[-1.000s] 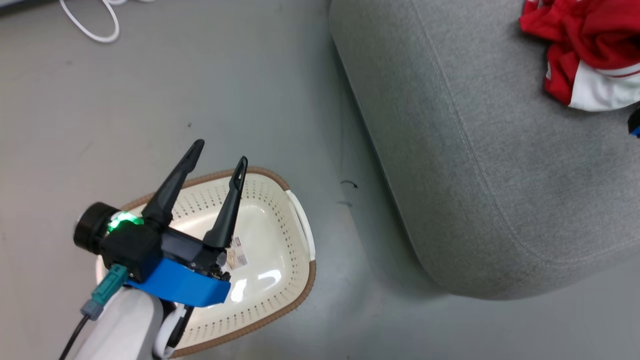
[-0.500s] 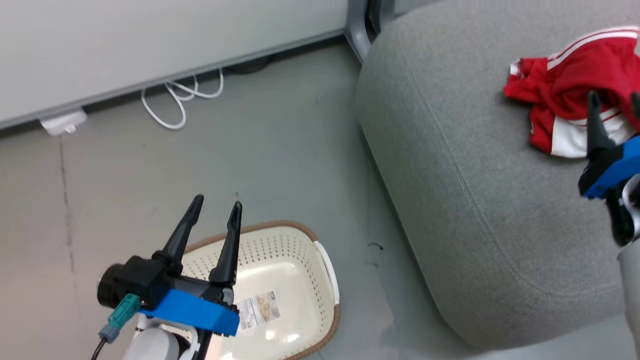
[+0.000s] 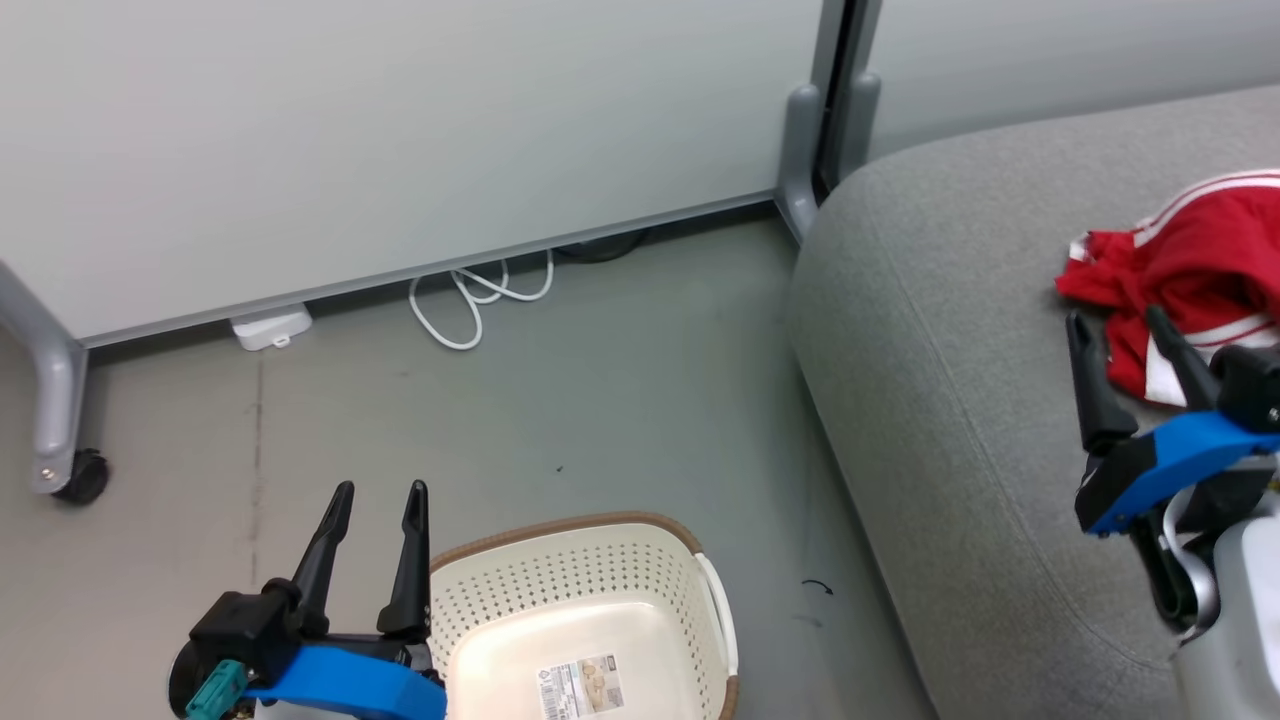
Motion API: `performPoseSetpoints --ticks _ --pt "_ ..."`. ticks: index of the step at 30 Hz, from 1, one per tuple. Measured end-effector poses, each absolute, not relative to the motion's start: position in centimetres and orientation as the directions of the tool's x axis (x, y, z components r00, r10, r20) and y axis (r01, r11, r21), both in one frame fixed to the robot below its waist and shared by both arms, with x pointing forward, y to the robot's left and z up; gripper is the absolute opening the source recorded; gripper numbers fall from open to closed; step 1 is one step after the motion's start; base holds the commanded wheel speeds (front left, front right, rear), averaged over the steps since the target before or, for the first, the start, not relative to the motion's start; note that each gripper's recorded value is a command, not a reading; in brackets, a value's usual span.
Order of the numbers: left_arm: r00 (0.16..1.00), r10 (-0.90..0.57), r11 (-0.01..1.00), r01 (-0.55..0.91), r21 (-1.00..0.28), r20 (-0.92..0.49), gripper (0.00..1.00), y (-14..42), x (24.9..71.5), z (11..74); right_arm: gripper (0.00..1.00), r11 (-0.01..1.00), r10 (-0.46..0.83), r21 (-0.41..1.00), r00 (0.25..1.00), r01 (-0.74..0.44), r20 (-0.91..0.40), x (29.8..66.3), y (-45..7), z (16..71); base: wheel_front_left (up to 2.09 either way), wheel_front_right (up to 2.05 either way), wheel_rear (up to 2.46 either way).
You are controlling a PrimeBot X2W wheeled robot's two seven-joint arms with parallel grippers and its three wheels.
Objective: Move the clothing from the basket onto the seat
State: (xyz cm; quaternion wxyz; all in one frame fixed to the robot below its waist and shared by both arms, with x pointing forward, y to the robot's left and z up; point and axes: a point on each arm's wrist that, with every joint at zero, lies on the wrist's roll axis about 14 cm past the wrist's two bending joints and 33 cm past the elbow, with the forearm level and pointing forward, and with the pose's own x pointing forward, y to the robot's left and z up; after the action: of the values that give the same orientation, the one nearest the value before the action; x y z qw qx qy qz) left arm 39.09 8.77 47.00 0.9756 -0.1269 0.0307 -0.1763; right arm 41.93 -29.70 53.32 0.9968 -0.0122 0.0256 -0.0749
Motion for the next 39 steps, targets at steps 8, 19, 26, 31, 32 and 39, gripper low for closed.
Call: performPoseSetpoints --ticks 8,19,26,31,32,39 --pt "0.970 -0.243 0.940 0.230 -0.252 -0.022 1.00 12.3 37.9 47.0 1.00 0.998 -0.060 0.004 0.996 0.061 -0.071 40.6 -25.0 52.1 0.00 0.00 0.00" --pt "0.991 -0.122 0.963 0.107 -0.247 -0.046 1.00 16.4 36.4 46.4 1.00 0.998 0.027 0.054 0.999 -0.025 -0.042 39.2 -20.2 51.5 0.00 0.00 0.00" --pt "0.994 -0.089 0.966 0.073 -0.247 -0.056 1.00 17.5 35.9 46.1 1.00 0.996 0.059 0.075 0.997 -0.055 -0.054 38.7 -18.6 50.6 0.00 0.00 0.00" --pt "0.995 -0.077 0.968 0.061 -0.245 -0.057 1.00 18.0 35.7 46.1 1.00 0.994 0.078 0.083 0.994 -0.072 -0.073 38.5 -17.8 49.9 0.00 0.00 0.00" --pt "0.995 -0.077 0.968 0.061 -0.245 -0.057 1.00 18.1 35.7 46.1 1.00 0.994 0.080 0.084 0.994 -0.074 -0.075 38.5 -17.7 49.8 0.00 0.00 0.00" --pt "0.995 -0.079 0.968 0.063 -0.243 -0.058 1.00 18.1 35.7 46.1 1.00 0.991 0.084 0.107 0.993 -0.076 -0.079 38.4 -17.5 49.6 0.00 0.00 0.00"
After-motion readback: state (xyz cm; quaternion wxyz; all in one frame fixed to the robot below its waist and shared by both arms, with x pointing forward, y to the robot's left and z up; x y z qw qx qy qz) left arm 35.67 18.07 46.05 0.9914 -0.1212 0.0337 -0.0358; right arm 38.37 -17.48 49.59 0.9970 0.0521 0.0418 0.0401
